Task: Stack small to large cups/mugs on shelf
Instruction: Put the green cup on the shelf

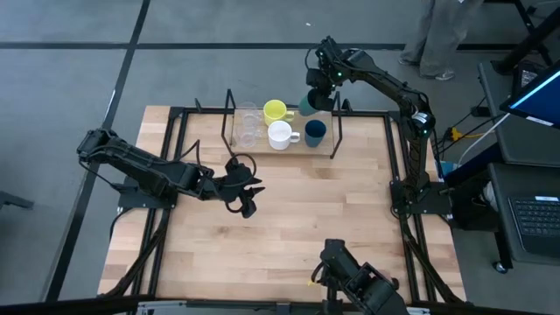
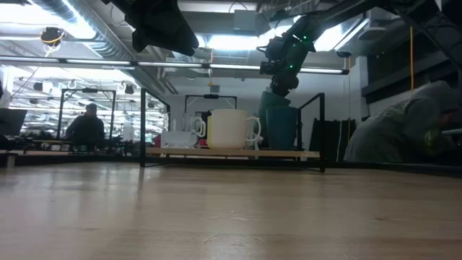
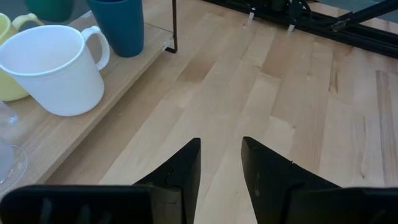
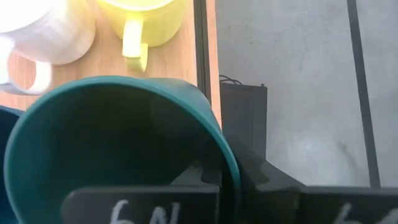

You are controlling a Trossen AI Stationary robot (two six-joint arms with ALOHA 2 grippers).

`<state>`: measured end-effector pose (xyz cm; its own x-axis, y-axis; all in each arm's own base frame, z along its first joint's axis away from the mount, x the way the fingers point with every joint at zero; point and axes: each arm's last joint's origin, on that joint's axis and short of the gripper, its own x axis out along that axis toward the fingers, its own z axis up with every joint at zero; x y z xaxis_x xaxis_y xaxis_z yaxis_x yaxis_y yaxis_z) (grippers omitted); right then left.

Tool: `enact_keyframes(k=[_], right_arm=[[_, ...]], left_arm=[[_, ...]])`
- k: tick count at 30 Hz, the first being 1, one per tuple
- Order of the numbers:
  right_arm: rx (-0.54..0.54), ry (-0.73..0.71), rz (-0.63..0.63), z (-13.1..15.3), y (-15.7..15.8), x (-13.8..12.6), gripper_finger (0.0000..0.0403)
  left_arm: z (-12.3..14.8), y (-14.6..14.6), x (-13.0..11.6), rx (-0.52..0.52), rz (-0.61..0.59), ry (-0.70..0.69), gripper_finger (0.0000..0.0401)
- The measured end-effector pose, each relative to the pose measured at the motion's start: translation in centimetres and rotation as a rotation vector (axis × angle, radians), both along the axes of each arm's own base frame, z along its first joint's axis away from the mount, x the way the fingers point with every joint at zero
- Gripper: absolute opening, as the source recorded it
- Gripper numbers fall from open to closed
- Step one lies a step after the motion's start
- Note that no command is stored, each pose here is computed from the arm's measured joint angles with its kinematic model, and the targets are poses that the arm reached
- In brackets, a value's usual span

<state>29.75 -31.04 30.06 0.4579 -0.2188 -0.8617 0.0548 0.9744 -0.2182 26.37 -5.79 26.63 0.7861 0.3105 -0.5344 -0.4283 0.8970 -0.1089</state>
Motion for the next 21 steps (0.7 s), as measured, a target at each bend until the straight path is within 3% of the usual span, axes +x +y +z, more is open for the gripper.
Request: enact_keyframes(k=[7, 21], right_arm=[[-0.005, -0.064, -0.073, 0.3, -0.4, 0.4, 0.0007], [0.044, 0.009, -0.085, -2.6, -1.2, 1.1, 0.0007]], left_arm=[[0.0, 0.0, 0.0, 0.003, 0.004, -0.001, 0.011], [0.0, 0.0, 0.0, 0.005, 0.005, -0.001, 0.011]])
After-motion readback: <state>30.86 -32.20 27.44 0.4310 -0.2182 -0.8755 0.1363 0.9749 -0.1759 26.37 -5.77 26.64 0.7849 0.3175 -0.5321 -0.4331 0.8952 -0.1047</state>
